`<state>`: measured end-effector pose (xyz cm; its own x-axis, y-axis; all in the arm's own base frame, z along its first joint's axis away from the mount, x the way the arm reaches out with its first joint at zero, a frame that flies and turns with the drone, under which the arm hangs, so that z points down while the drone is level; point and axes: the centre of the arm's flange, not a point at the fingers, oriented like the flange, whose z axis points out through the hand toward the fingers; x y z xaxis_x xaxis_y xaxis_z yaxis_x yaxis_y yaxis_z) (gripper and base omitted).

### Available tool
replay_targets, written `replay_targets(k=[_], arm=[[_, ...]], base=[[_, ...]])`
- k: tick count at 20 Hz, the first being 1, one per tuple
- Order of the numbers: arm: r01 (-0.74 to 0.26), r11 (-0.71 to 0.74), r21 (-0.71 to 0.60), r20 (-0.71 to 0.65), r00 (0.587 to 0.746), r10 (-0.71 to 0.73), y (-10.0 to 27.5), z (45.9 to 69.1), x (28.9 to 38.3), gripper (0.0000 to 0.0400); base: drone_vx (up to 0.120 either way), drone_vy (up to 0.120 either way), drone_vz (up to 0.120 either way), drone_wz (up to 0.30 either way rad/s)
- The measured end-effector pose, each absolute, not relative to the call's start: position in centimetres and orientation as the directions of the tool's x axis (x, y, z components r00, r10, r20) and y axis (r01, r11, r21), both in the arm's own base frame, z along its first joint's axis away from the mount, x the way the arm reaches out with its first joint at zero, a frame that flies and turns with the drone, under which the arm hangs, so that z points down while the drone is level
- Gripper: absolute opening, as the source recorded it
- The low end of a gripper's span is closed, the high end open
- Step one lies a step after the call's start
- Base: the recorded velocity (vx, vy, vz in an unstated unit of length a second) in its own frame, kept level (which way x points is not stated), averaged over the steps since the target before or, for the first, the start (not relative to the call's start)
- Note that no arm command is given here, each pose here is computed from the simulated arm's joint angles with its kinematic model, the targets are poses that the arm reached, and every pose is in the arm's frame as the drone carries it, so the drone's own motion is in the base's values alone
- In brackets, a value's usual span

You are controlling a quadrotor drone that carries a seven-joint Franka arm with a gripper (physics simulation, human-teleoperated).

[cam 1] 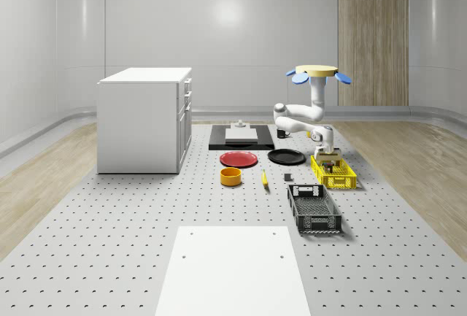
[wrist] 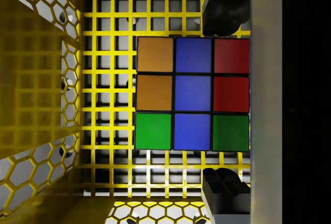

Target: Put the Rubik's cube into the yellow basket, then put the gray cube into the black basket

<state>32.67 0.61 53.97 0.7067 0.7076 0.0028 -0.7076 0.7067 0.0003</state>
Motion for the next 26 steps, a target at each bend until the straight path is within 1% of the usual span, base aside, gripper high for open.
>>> replay_targets(k=[4, 11, 19, 26], arm=[[-0.708, 0.707, 0.0, 0.003, 0.707, 0.708, 0.6, 52.6, 32.67, 0.0393], [-0.707, 0.707, 0.0, 0.002, 0.707, 0.707, 0.6, 49.5, 32.67, 0.0399], [-0.707, 0.707, 0.0, 0.002, 0.707, 0.707, 0.6, 48.0, 32.67, 0.04], [-0.707, 0.707, 0.0, 0.002, 0.707, 0.707, 0.6, 47.1, 32.67, 0.04]], base=[[0.0, 0.0, 0.0, 0.0], [0.0, 0.0, 0.0, 0.0], [0.0, 0.0, 0.0, 0.0], [0.0, -0.114, 0.0, 0.0]])
